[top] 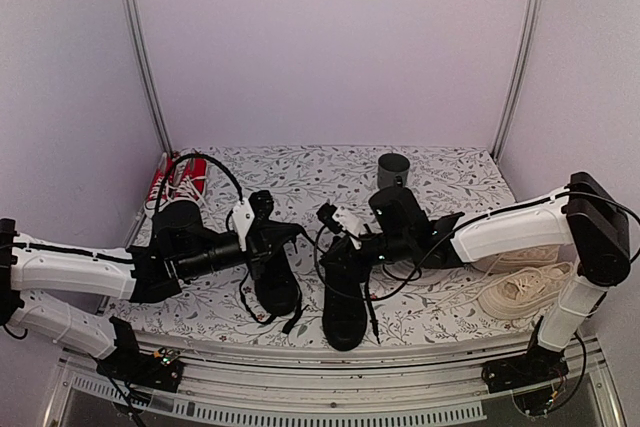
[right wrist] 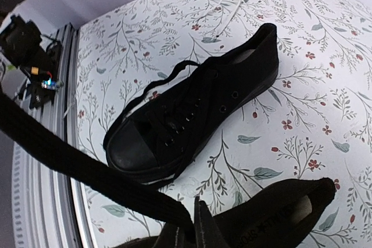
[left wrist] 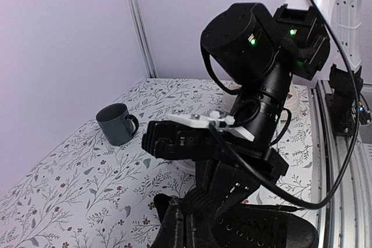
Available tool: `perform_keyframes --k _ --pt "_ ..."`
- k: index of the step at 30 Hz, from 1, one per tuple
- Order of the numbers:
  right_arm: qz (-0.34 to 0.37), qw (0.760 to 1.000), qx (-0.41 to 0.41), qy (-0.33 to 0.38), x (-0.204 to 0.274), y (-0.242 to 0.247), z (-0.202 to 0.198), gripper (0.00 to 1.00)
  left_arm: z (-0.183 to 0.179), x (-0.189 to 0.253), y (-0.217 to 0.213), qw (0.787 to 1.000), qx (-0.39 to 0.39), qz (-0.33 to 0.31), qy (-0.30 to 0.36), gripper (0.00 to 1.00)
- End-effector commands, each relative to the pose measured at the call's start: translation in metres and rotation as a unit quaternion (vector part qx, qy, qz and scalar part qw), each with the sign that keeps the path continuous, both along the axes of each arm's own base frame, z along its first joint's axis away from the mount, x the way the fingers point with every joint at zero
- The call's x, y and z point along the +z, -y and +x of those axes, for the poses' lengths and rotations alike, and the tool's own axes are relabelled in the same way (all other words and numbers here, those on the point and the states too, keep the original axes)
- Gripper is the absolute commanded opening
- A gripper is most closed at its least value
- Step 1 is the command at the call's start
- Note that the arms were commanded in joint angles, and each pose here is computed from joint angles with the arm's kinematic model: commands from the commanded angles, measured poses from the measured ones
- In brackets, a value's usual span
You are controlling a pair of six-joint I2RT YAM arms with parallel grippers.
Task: Tie the shoes
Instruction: Pass from the left arm to the right
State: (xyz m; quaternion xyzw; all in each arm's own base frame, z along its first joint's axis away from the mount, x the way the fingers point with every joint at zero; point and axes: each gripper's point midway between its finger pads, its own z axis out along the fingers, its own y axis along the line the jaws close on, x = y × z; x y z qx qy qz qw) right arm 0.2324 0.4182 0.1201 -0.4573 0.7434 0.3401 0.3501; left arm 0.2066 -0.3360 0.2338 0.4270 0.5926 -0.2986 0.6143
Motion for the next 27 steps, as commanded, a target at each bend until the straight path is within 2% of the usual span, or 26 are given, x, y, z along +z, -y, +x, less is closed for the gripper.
perform_keyframes --k 1,4,8,11,17,20,22,25,27 --pt "0.027 0.999 -0.017 0.027 0.019 -0.002 0.014 0.04 -0.002 0.012 0.0 1.0 0.001 -0.014 0.015 0.0" --pt "0.037 0.999 -0.033 0.001 0.022 0.008 0.014 0.01 0.005 -0.009 -0.006 1.0 0.023 0.012 -0.012 0.0" --pt "0.053 0.997 -0.047 -0.031 0.029 0.018 0.011 0.01 0.015 -0.07 -0.006 0.994 0.043 0.082 -0.064 0.0" --pt "0.062 0.995 -0.059 -0.06 0.032 0.022 0.01 0.01 0.01 -0.106 0.013 0.988 0.015 0.129 -0.084 0.0" --pt "0.072 0.986 -0.092 -0.12 0.027 0.031 0.014 0.01 0.003 -0.139 0.037 0.981 -0.03 0.172 -0.086 0.01" --pt "0.075 0.984 -0.101 -0.13 0.026 0.03 0.016 0.01 -0.001 -0.133 0.041 0.982 -0.04 0.171 -0.074 0.37" --pt "0.08 0.982 -0.104 -0.137 0.027 0.029 0.016 0.01 -0.001 -0.121 0.042 0.986 -0.034 0.154 -0.062 0.54" --pt "0.088 0.979 -0.11 -0.15 0.028 0.027 0.017 0.01 0.001 -0.108 0.046 0.989 -0.02 0.136 -0.054 0.62" --pt "0.09 0.976 -0.117 -0.159 0.026 0.027 0.018 0.01 0.004 -0.101 0.049 0.991 0.0 0.123 -0.043 0.64"
